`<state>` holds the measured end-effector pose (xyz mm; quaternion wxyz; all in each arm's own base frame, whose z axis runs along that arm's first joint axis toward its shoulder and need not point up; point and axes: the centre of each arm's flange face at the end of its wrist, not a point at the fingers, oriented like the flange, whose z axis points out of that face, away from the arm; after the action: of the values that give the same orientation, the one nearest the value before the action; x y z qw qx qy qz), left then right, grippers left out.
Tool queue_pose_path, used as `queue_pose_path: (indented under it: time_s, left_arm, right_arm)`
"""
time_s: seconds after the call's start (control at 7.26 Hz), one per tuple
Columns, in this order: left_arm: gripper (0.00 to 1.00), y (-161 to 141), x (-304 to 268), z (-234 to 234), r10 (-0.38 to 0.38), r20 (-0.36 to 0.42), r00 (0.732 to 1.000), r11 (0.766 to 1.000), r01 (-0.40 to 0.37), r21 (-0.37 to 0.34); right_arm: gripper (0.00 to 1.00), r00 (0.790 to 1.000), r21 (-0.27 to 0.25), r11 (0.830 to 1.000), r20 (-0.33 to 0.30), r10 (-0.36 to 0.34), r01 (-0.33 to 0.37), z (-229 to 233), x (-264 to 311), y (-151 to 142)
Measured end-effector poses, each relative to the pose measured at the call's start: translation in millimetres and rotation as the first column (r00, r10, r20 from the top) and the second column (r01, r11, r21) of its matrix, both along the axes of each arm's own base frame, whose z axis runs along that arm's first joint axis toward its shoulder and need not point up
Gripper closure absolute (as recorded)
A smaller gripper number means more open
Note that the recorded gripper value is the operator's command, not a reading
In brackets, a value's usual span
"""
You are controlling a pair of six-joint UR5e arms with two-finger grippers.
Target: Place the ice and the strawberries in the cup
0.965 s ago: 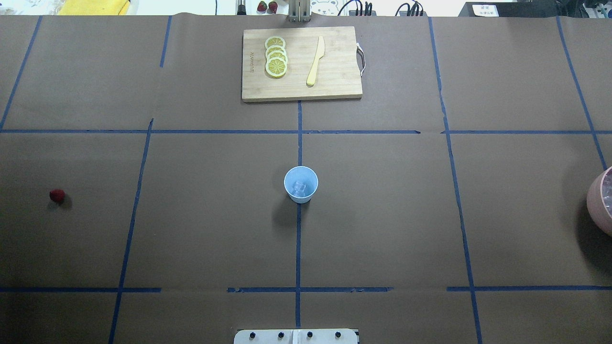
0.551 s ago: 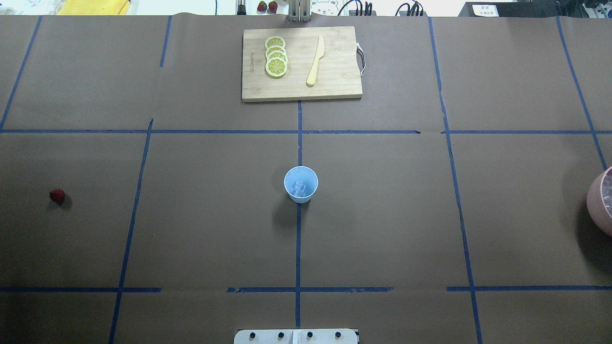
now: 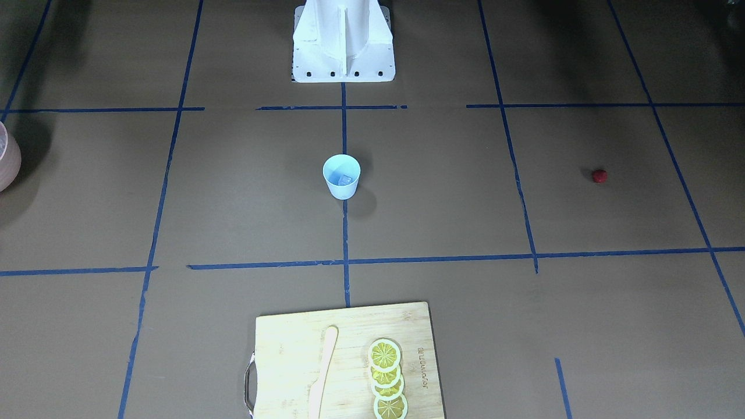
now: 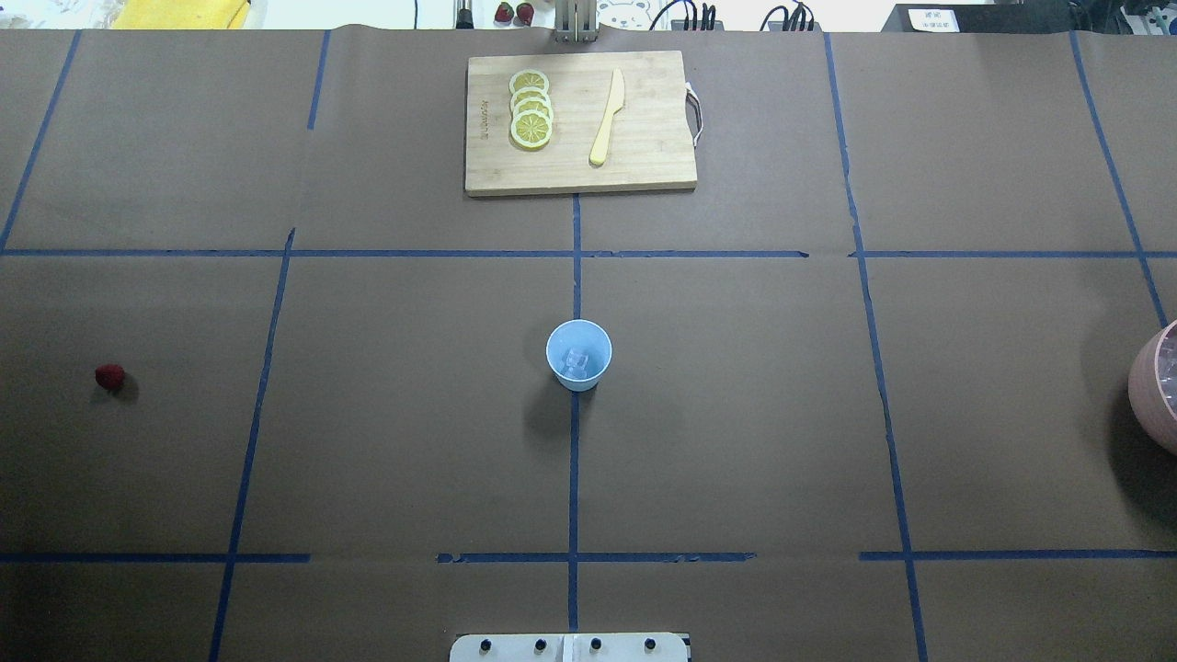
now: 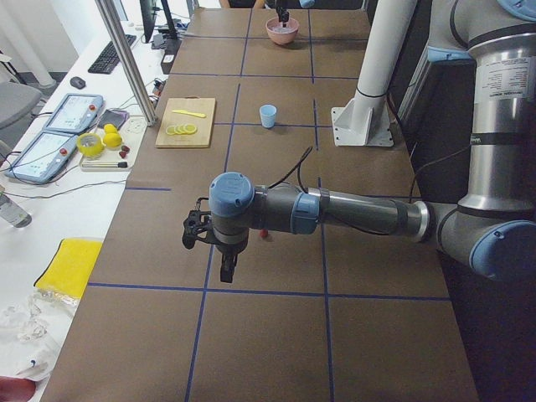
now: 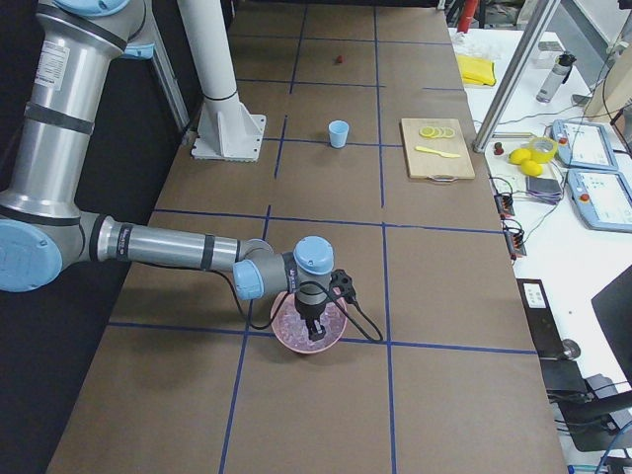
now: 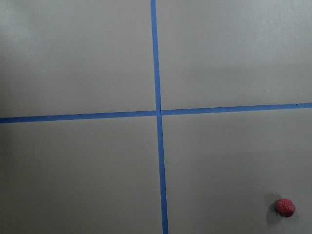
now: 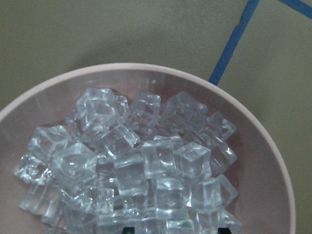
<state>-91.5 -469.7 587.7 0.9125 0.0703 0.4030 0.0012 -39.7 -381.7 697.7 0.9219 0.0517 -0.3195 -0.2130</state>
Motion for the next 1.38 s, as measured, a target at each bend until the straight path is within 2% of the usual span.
queue_pose_path:
  time_s: [0.41, 0.55, 0.69, 0.83, 1.24, 1.38]
  left_arm:
    - [0.0, 0, 0, -2, 0.001, 0.0, 1.0, 1.0, -0.001, 0.004]
    - [0.0, 0, 0, -5, 0.0, 0.0, 1.0, 1.0, 0.0, 0.008]
    - [0.0, 0, 0, -7, 0.0, 0.001, 1.0, 1.0, 0.0, 0.01]
    - [0.0, 0, 0, -8, 0.0, 0.001, 1.0, 1.0, 0.0, 0.011]
    - [0.0, 0, 1, -11, 0.0, -0.006, 1.0, 1.0, 0.0, 0.015]
    - [0.0, 0, 1, -12, 0.001, -0.013, 1.0, 1.0, -0.001, 0.017]
  right_arm:
    - [0.42, 1.0, -0.008, 1.0, -0.004, -0.007, 0.007, 5, -2, 1]
    - [0.57, 1.0, -0.007, 1.0, -0.004, -0.007, 0.007, 5, -3, 1]
    - [0.85, 1.0, -0.005, 1.0, -0.004, -0.007, 0.007, 4, -3, 0]
    - [1.0, 1.0, -0.003, 1.0, -0.005, -0.008, 0.008, 4, -3, 0]
    - [1.0, 0.999, 0.029, 0.999, -0.004, -0.035, 0.035, -3, -2, -4]
    - [1.0, 1.0, 0.039, 0.999, 0.002, -0.029, 0.029, -24, 0, -8]
